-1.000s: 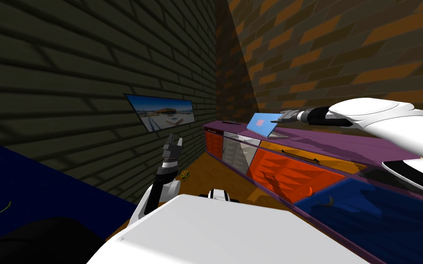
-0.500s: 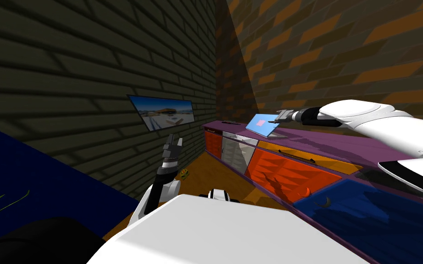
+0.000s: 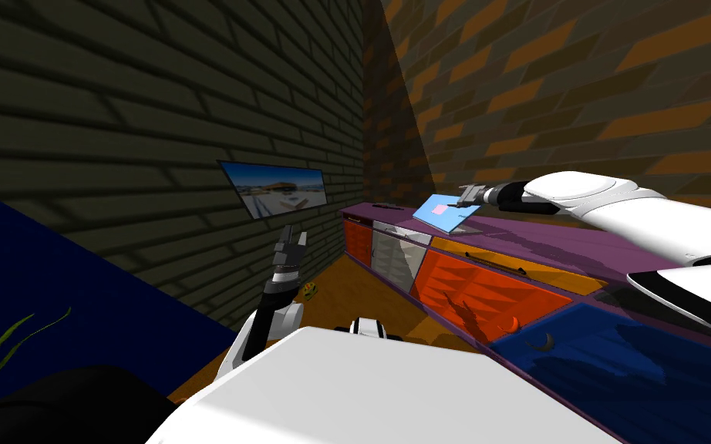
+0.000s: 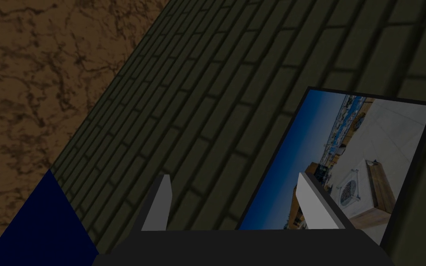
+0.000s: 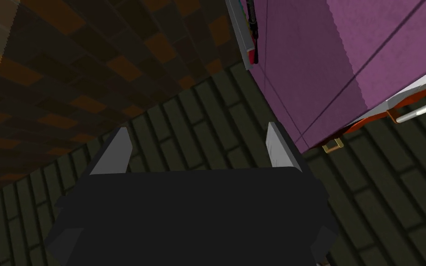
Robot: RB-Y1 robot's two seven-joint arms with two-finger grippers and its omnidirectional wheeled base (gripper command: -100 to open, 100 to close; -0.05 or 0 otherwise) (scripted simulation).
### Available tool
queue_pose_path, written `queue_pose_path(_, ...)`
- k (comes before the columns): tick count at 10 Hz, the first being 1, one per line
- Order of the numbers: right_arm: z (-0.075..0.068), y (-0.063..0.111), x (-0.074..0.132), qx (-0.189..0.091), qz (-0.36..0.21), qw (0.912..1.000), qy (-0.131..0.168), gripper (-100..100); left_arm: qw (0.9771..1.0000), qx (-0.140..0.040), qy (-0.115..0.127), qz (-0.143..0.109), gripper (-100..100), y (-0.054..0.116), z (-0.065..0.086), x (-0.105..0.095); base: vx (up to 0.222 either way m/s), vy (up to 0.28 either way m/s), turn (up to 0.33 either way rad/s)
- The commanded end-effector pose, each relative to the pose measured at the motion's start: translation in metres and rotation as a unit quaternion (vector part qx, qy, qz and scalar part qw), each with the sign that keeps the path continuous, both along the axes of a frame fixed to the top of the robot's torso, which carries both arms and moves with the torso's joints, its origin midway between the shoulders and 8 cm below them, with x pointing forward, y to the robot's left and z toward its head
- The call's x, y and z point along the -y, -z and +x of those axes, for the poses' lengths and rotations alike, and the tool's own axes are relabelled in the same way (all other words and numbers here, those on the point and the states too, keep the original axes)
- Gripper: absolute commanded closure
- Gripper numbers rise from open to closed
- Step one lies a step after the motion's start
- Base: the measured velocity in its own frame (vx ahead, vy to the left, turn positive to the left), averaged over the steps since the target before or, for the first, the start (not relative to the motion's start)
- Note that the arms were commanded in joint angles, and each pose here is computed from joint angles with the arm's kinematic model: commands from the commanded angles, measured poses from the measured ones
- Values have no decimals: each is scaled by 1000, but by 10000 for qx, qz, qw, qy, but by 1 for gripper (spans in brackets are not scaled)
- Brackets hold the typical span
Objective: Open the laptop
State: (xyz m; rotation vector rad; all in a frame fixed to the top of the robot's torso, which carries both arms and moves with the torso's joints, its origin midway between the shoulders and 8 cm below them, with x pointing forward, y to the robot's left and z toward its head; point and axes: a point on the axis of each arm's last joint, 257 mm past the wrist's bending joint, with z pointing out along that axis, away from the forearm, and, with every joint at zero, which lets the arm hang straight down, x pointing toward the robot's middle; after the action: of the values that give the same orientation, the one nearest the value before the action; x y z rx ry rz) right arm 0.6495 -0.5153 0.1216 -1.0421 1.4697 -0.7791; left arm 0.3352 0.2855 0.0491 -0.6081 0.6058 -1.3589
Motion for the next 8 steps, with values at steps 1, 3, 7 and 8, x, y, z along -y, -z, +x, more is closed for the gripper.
queue_pose_path(1,6,-2,-10,111,-447,9989,-76,-100,10000,0,0,0,0,0,0,0,-31,-73,29)
queue_pose_path(3,10,-3,-18,192,-770,9968,-134,-100,10000,0,0,0,0,0,0,0,-17,-77,35)
queue_pose_path(7,15,-5,-30,329,-1274,9911,-227,-100,10000,0,0,0,0,0,0,0,-22,-66,34)
queue_pose_path(8,17,-6,-34,370,-1413,9890,-253,-100,10000,0,0,0,0,0,0,0,-25,-61,36)
